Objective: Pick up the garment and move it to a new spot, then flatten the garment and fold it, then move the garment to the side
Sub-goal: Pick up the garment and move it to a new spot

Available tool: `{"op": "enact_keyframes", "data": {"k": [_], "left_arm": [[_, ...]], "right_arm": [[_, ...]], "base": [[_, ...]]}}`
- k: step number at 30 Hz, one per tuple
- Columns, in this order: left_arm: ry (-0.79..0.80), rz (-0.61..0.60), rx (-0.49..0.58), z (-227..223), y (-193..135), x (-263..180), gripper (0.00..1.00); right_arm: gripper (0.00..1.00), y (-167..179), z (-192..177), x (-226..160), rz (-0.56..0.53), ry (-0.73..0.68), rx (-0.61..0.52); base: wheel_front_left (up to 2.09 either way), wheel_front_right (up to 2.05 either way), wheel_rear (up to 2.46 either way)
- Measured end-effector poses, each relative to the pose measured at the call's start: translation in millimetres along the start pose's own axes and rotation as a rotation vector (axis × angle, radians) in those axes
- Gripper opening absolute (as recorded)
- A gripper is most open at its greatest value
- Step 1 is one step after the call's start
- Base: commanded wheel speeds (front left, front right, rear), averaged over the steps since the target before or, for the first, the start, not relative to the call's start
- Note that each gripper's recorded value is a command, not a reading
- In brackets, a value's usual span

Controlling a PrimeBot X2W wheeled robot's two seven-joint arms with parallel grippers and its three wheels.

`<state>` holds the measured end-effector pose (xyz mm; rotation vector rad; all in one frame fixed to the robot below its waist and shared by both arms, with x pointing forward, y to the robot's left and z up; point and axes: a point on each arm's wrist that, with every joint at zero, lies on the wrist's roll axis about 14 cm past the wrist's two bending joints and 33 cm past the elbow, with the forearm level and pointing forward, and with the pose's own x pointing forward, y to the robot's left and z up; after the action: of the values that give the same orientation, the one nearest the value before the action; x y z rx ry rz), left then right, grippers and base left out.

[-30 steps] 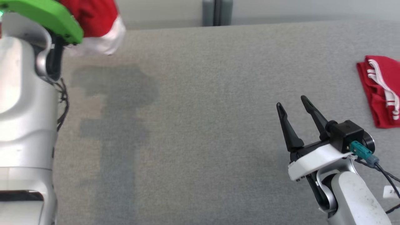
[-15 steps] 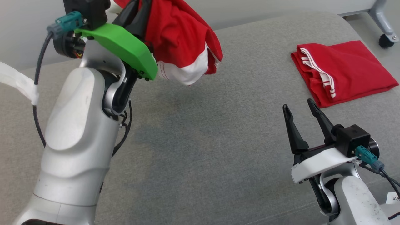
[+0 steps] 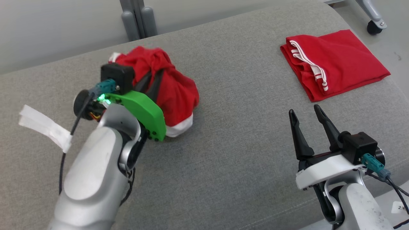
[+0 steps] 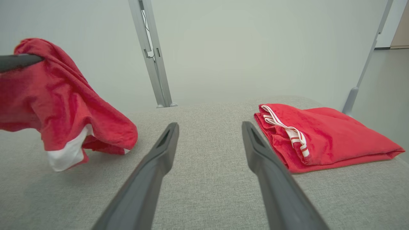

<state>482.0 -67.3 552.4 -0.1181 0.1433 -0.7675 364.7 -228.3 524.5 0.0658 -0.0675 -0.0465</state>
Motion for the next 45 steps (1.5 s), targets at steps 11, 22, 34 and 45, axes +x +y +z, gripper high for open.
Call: {"op": "enact_keyframes", "data": {"k": [11, 22, 34, 45], "left_arm": [[0.098, -0.059, -0.166, -72.5, -42.7, -17.9, 1.00], [-0.209, 0.082, -0.217, -32.4, -6.3, -60.8, 1.00], [-0.353, 0.421, -0.131, -16.8, 75.9, -154.2, 1.00], [-0.328, 0.606, -0.122, -41.4, 106.1, -220.9, 1.00]], "right_arm": [[1.00, 9.5, -0.4, 3.9, 0.027, -0.006, 0.013], [1.00, 12.6, 5.2, 4.7, 0.045, -0.021, 0.004], [1.00, 28.0, 7.9, 15.3, 0.101, -0.020, -0.005], [1.00, 50.6, 6.4, 15.4, 0.161, -0.013, 0.013]], "base": [[0.00, 0.00, 0.00], [0.00, 0.00, 0.00], [0.00, 0.00, 0.00], [0.00, 0.00, 0.00]]}}
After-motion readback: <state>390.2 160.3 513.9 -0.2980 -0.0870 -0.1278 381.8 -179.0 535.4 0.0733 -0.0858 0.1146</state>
